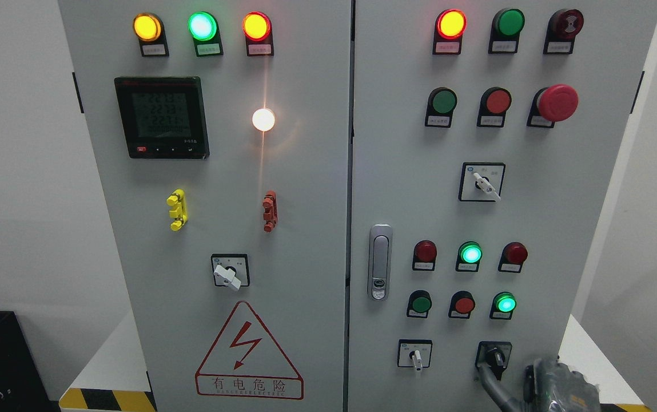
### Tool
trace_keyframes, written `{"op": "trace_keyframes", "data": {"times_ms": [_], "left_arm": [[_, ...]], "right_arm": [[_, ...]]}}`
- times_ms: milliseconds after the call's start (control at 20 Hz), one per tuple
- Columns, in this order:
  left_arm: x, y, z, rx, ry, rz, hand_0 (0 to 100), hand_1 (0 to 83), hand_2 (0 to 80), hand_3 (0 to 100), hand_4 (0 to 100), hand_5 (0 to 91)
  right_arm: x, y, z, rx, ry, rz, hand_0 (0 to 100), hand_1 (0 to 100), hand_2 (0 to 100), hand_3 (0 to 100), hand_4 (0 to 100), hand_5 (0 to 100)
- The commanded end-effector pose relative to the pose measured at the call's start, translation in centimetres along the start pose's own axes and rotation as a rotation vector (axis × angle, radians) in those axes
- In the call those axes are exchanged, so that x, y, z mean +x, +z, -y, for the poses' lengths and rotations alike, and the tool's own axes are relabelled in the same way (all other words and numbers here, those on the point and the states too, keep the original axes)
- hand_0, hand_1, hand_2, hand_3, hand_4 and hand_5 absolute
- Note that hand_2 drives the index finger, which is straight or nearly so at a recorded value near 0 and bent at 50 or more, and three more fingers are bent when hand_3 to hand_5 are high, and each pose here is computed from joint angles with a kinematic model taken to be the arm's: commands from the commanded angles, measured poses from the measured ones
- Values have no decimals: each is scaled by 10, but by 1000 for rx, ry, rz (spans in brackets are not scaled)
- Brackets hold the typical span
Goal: Flip black knob to close circuit
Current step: 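Grip the black rotary knob with the right hand and twist it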
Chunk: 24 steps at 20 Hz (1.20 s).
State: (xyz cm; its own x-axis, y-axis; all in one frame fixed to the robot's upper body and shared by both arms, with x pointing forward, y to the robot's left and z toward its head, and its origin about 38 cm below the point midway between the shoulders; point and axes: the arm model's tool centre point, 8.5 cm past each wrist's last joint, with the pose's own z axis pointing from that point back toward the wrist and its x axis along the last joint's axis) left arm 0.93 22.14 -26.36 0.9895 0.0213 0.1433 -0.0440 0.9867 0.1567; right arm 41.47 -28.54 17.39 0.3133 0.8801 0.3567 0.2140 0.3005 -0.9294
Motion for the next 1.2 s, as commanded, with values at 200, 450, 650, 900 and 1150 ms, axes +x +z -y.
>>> {"op": "trace_keyframes", "data": {"times_ms": [200, 450, 650, 900, 1150], "left_arm": [[0, 0, 0, 1, -1, 0, 120, 556, 0, 0, 0, 0], [0, 0, 0, -1, -1, 0, 120, 556, 0, 0, 0, 0], [0, 0, 0, 1, -1, 0, 120, 556, 0, 0, 0, 0], [0, 0, 0, -1, -1, 0, 120, 556, 0, 0, 0, 0], [0, 0, 0, -1, 1, 2, 120, 556, 0, 0, 0, 0]], "right_arm": [[-21, -3, 6, -15, -5, -56, 0, 37, 788, 939, 783, 689], [-21, -3, 6, -17, -5, -54, 0, 44, 788, 939, 782, 690], [-23, -3, 8, -20, -8, -61, 0, 47, 790, 938, 781, 690], [-22, -3, 9, -19, -45, -51, 0, 49, 791, 936, 780, 691], [-19, -1, 17, -42, -59, -39, 0, 49, 788, 934, 782, 691]]}}
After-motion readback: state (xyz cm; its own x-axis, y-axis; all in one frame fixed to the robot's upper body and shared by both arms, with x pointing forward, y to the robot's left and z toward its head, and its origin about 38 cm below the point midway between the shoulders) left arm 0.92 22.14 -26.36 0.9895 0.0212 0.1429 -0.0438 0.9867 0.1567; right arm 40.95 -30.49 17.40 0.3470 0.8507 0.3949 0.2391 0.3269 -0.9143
